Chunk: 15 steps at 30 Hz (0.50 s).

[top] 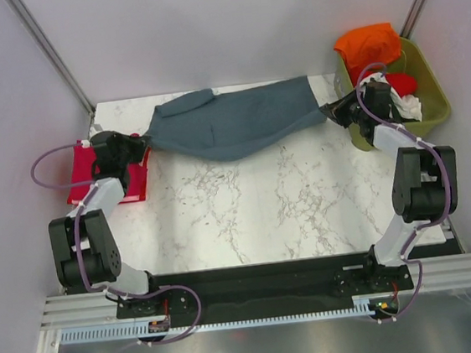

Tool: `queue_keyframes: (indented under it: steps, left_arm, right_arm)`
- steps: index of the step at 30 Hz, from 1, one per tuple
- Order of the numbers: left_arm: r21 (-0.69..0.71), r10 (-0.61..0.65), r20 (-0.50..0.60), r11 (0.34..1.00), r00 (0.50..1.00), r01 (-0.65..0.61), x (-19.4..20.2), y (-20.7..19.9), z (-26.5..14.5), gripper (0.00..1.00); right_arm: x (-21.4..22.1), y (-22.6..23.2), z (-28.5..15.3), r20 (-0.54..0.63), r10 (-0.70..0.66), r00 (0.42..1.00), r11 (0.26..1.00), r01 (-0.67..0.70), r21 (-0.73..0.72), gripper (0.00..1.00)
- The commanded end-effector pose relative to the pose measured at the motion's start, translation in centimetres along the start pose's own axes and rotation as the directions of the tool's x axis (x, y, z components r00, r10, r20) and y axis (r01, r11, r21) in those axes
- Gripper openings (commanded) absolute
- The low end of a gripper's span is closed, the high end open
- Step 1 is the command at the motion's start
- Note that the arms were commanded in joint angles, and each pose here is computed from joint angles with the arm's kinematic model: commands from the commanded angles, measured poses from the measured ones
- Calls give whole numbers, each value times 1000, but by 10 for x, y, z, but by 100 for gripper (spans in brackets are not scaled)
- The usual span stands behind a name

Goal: Fold and stack the t-shirts
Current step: Fold the tshirt

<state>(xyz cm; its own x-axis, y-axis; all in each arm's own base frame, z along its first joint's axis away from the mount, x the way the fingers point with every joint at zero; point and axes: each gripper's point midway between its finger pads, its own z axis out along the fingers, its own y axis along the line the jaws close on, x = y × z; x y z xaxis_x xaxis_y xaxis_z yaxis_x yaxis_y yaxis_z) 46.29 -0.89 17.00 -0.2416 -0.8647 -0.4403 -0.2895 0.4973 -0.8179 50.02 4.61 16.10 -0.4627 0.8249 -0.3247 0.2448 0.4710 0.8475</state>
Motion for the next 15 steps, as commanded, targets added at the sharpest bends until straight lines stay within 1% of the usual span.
queue_keyframes:
  steps: [1,3,4,5,7,11,15]
  left_arm:
    - [201,39,103,978,994,-60,-18,-46,-31,2]
    - [204,53,100,976,994,-73,-11,-43,-40,2]
    - [187,66,93,979,993,-82,-5,-33,-44,2]
    - [180,71,91,980,993,-86,0,-30,-47,2]
    - [166,71,110,982,991,-88,2,-24,-62,2]
    - [141,95,132,983,987,-114,5,-19,-86,2]
    - [91,127,147,986,981,-141,4,-13,-101,2]
  right_arm:
    - [3,-7,-13,33,-45,998,998,47,-38,0]
    - [13,-22,-19,26,-48,998,999,48,-16,0]
    - [16,-27,-22,26,-49,998,999,49,-6,0]
    - [16,-26,-27,44,-57,997,998,57,-6,0]
    - [25,-39,-34,41,-60,997,998,59,18,0]
    - [33,-42,-51,55,-96,994,995,94,29,0]
    - [23,-39,-61,80,-167,983,984,161,80,0]
